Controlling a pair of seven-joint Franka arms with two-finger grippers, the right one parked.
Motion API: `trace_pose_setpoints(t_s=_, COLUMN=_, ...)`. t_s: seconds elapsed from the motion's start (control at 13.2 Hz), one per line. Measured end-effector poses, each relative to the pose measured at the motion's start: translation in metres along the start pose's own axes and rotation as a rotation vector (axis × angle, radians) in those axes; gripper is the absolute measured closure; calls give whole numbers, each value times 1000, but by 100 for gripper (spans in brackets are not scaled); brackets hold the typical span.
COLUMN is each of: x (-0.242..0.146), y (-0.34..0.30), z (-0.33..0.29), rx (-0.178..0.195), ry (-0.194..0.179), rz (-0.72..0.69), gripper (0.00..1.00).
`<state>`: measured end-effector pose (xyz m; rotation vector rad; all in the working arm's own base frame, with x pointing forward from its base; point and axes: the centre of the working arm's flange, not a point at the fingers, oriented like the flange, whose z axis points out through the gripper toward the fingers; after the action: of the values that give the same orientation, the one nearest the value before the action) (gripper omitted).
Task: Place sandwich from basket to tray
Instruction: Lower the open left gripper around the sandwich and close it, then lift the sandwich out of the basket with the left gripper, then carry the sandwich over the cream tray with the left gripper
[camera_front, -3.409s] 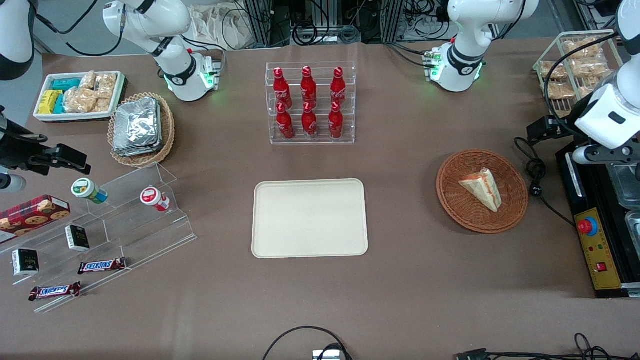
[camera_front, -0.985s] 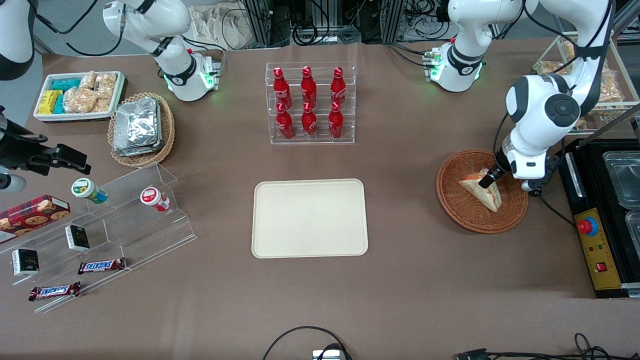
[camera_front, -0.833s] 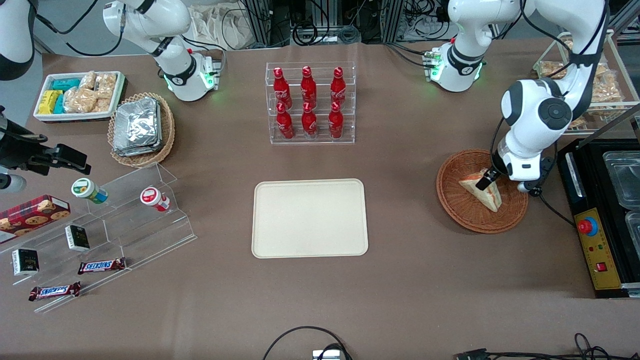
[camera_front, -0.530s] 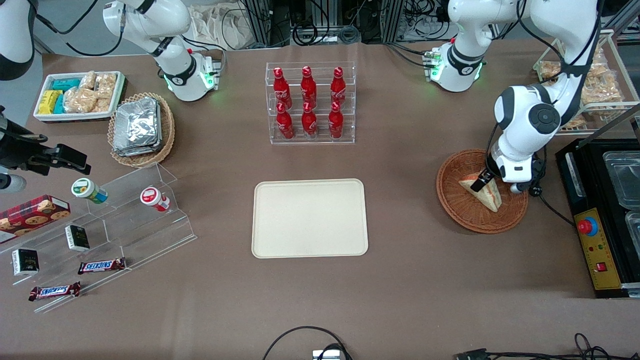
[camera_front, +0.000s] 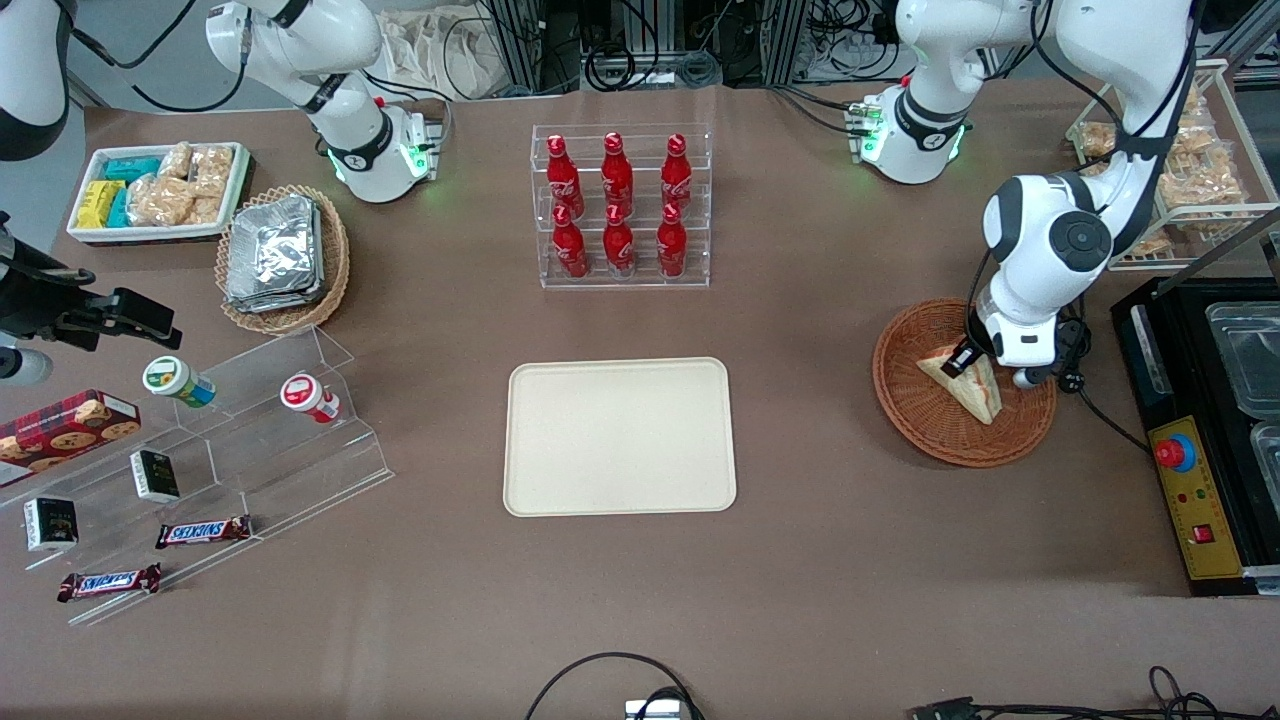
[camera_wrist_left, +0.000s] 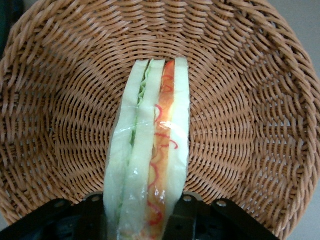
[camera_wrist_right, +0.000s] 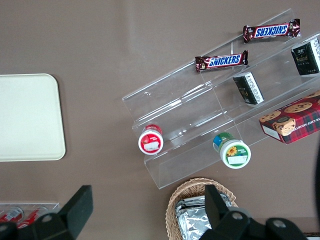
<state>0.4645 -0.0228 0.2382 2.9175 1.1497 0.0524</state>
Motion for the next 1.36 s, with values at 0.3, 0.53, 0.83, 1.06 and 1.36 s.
trace_pose_setpoints(t_s=0.3, x=9, y=10, z=-35, rx=22, ry=-10, rz=84, gripper=80)
trace_pose_setpoints(t_s=0.53, x=16, y=28, z=-85, rx=37, ry=-13, rz=137, gripper=80)
trace_pose_setpoints(t_s=0.83, x=8, y=83, z=-164, rx=63, ry=-26, rz=240, gripper=80)
trace_pose_setpoints(t_s=1.06, x=-19, y=121, z=-197, rx=43, ry=-6, rz=391, gripper=80)
trace_pose_setpoints(t_s=1.36, x=-66, y=166, z=-206, rx=17, ry=3, rz=532, gripper=80)
